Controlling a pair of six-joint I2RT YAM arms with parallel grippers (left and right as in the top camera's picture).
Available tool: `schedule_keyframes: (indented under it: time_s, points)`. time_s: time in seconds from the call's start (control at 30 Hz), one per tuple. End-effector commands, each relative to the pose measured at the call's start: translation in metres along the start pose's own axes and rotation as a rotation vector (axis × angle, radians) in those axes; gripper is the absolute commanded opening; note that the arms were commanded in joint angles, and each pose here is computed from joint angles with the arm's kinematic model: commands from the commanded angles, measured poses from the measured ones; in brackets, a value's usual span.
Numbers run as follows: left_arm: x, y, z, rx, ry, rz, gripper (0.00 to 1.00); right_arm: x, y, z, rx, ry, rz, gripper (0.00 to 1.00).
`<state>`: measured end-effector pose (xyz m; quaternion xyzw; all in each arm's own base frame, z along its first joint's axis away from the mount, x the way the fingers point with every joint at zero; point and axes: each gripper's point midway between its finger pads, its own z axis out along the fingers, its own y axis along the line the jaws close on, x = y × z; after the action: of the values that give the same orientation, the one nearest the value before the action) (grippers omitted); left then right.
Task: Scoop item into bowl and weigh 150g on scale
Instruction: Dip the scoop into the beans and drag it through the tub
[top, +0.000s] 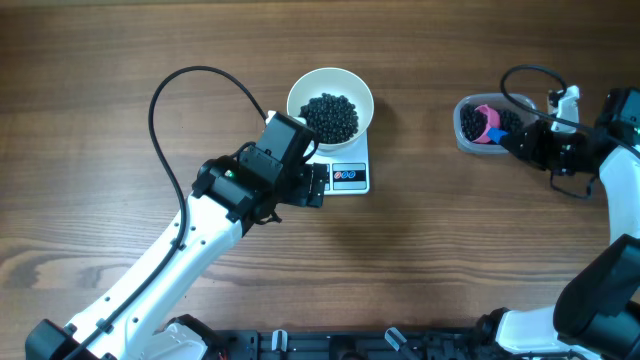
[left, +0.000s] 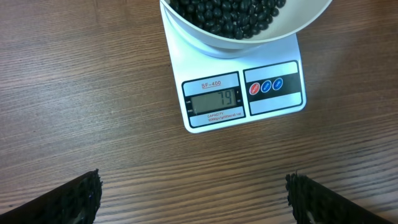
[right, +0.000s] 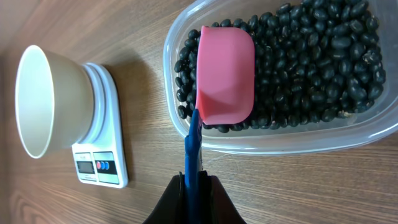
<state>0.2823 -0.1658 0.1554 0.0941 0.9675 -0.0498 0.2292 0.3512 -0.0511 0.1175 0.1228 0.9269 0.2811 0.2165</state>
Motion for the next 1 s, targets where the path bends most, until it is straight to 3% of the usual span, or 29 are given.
schedule_keyframes:
  time_s: [0.0,0.97]
  points:
    - [0.002,0.0022,0.004,-0.003,0.012,0.009,1.0,-0.0028,0.0075,0.0008,-0.077,-0.005,0.051,0.04]
    - [0.002,0.0022,0.004,-0.003,0.012,0.009,1.0,-0.0121,0.0117,-0.0012,-0.117,-0.031,0.244,0.04]
